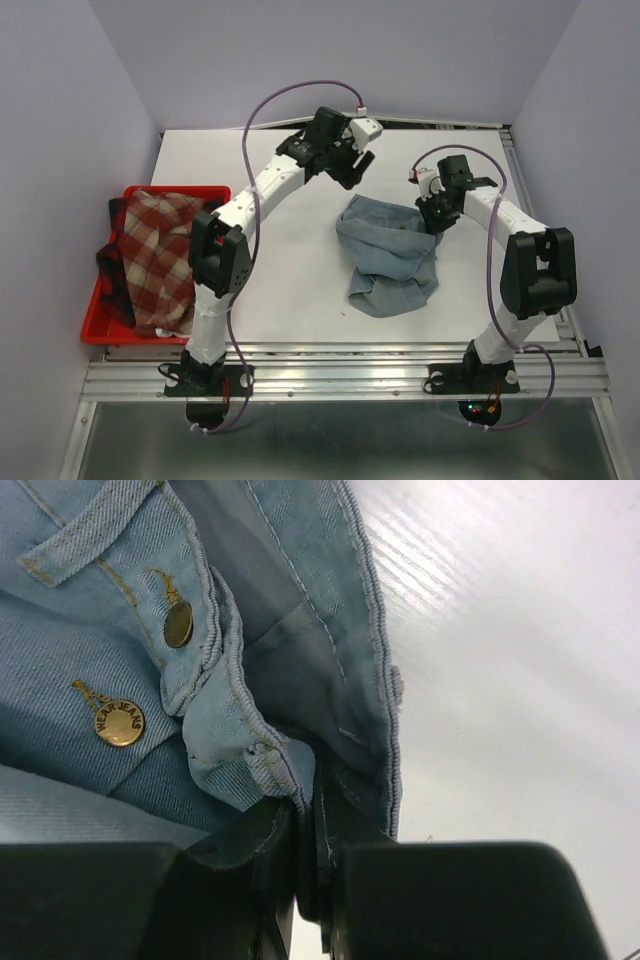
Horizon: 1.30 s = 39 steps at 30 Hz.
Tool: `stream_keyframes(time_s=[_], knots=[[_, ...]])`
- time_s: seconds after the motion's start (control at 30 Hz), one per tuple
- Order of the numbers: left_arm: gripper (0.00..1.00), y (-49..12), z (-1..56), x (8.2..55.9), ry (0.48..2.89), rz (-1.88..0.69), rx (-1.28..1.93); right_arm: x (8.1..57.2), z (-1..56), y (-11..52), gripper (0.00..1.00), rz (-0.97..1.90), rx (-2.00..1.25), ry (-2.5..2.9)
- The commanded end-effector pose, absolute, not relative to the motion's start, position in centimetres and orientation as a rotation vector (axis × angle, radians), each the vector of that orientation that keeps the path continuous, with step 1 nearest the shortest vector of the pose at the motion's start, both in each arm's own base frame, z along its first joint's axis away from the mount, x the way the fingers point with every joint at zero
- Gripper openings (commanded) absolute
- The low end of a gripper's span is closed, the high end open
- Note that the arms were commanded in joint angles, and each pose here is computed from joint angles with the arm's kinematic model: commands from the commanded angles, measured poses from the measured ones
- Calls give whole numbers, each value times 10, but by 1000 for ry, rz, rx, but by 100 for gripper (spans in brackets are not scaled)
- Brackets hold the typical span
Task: Fold and stack the skirts
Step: Flatten the skirt out
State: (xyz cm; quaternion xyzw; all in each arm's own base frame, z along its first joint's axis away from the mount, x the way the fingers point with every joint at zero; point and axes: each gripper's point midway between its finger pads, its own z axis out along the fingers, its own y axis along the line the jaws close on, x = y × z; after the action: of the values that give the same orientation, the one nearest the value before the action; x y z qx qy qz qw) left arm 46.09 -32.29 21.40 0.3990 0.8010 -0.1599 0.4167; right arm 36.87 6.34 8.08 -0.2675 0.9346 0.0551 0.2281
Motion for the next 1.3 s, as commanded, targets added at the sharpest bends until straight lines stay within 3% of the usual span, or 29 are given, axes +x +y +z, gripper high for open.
stream_keyframes(time_s=[0.0,0.53,0.6,0.7,0.73,0.9,1.27], knots=[[75,-348,183,468,2097,-419,922,363,69,67,14,191,-763,2600],[75,-369,87,462,2275,-382,914,365,43,64,15,177,-774,2648],[70,-373,83,463,2269,-401,919,366,41,64,15,173,-771,2648],[43,-374,79,465,2255,-405,930,369,39,62,14,159,-763,2650],[27,-373,79,466,2253,-403,931,370,40,58,14,150,-747,2652],[2,-357,90,480,2242,-420,883,379,42,45,14,127,-697,2654],[0,-321,163,506,2086,-568,786,382,50,42,14,153,-663,2636]])
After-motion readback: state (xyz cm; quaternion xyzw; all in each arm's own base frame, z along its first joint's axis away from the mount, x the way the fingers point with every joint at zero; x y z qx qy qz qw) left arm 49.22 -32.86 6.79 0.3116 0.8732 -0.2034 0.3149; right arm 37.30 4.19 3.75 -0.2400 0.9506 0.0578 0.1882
